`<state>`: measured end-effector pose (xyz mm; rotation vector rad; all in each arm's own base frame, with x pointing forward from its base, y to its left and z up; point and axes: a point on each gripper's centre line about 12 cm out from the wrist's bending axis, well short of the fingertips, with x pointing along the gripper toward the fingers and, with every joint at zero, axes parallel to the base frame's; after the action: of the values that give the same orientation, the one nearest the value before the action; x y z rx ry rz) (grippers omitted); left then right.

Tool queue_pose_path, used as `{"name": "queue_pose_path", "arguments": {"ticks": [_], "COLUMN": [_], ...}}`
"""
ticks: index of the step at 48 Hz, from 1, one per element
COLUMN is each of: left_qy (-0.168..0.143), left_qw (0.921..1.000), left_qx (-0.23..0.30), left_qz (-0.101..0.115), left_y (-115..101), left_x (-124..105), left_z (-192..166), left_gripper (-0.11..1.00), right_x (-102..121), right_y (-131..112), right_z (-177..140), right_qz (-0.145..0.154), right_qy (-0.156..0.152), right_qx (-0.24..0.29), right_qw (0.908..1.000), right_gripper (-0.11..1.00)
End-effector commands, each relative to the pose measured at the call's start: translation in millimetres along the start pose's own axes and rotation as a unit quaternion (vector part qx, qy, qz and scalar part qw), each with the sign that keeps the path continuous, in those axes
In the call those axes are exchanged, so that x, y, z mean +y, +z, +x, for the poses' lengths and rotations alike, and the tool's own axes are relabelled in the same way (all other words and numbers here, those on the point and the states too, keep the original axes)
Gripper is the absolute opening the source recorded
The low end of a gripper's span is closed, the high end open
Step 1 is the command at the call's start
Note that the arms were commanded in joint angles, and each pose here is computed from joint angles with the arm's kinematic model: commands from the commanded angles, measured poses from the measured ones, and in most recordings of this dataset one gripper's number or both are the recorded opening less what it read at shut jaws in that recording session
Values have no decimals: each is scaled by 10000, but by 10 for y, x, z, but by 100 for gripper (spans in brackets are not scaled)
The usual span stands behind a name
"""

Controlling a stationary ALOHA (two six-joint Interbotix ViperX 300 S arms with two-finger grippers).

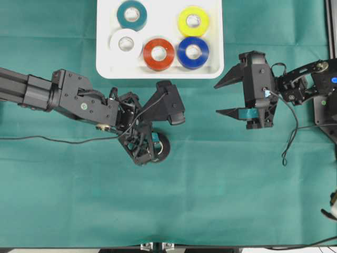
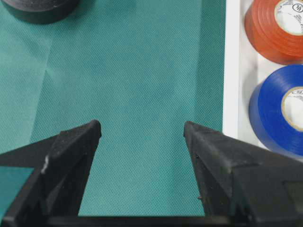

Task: Put the tape alternately from left to right into the white case.
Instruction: 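Lower the left gripper onto the black tape roll and grasp it, then carry the black roll into the tray beside the yellow roll, release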

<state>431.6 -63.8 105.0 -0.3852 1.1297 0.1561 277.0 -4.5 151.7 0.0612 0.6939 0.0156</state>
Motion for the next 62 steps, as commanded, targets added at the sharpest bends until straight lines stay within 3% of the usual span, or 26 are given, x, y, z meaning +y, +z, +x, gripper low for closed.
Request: {"name": "queue_pose_path", "arguments": {"ticks": [1,20,49,62], "left_qy": [-87,-109,-295,-203], "left_qw": [9998,9997,9983,9978], "left_qx": [-180,-212,-467,-543], "left_qz": [-6,9,182,323], "left_y": [107,121,207,306], "left_x": [-45,-61,-194,-45], "left_z": [-116,-155,-679,-700], "left_gripper": [-4,-4,-4,-4], "right_x": [19,19,24,20], "right_y": [70,70,83,90], "right_z": [-26,-26,-26,-26], "right_qz": [-10,-10,-16,-4], "right_qy": [45,45,52,46], "right_qx": [-137,-137,-151,-159], "right_qw": [9999,9999,9999,9999], "right_gripper": [77,77,77,77]}}
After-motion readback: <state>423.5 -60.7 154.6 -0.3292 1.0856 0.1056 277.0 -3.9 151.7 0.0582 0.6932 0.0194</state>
